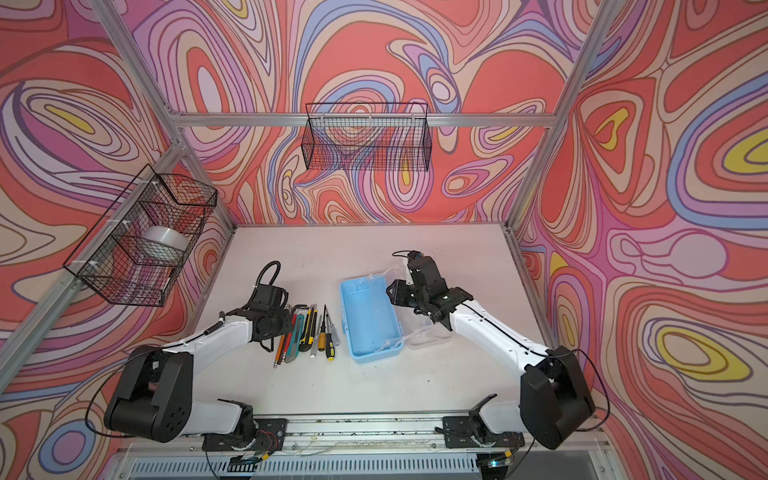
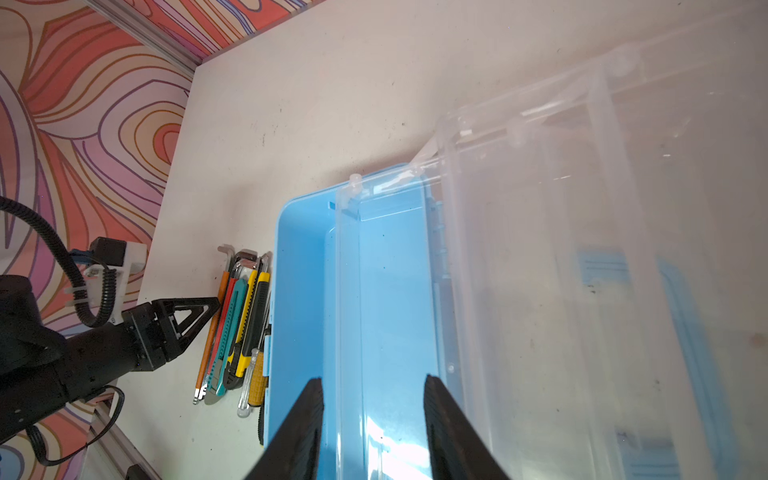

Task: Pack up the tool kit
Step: 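Lower the left gripper onto the orange-handled hex key and close it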

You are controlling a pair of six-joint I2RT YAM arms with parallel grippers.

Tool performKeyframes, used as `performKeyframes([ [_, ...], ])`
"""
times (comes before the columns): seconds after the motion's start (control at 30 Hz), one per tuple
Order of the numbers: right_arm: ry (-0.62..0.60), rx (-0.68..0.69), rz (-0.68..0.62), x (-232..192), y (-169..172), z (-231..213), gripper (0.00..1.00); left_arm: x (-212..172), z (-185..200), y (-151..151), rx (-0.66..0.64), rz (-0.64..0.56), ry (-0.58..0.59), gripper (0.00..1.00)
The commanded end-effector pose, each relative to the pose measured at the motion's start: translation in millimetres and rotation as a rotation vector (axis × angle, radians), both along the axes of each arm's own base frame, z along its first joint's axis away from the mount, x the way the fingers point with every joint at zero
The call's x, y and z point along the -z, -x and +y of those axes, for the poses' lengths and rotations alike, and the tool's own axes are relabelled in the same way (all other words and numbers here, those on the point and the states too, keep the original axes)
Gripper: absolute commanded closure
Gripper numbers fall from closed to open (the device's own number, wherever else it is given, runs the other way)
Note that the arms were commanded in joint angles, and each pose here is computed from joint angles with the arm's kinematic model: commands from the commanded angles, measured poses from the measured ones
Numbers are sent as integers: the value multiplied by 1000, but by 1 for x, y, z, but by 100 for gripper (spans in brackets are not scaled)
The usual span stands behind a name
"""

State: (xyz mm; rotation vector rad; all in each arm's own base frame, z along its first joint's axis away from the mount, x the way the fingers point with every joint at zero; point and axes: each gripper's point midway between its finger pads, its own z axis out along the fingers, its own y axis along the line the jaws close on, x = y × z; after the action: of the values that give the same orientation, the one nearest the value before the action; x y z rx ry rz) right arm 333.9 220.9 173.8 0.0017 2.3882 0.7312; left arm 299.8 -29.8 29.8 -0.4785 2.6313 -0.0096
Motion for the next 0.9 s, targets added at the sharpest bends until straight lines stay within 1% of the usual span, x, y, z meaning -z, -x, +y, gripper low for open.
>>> performKeyframes([
  [0.0,6,2,-14,0,0,0,58,-1,1,-5,-18,3,12,55],
  [0.3,18,4,-12,4,-2,0,58,0,4,-6,-33,14,18,58],
  [0.6,30,1,-8,8,-4,0,58,4,5,-8,-42,34,27,58],
  [0.87,32,-5,1,13,-4,2,58,8,0,-10,-19,63,42,58],
])
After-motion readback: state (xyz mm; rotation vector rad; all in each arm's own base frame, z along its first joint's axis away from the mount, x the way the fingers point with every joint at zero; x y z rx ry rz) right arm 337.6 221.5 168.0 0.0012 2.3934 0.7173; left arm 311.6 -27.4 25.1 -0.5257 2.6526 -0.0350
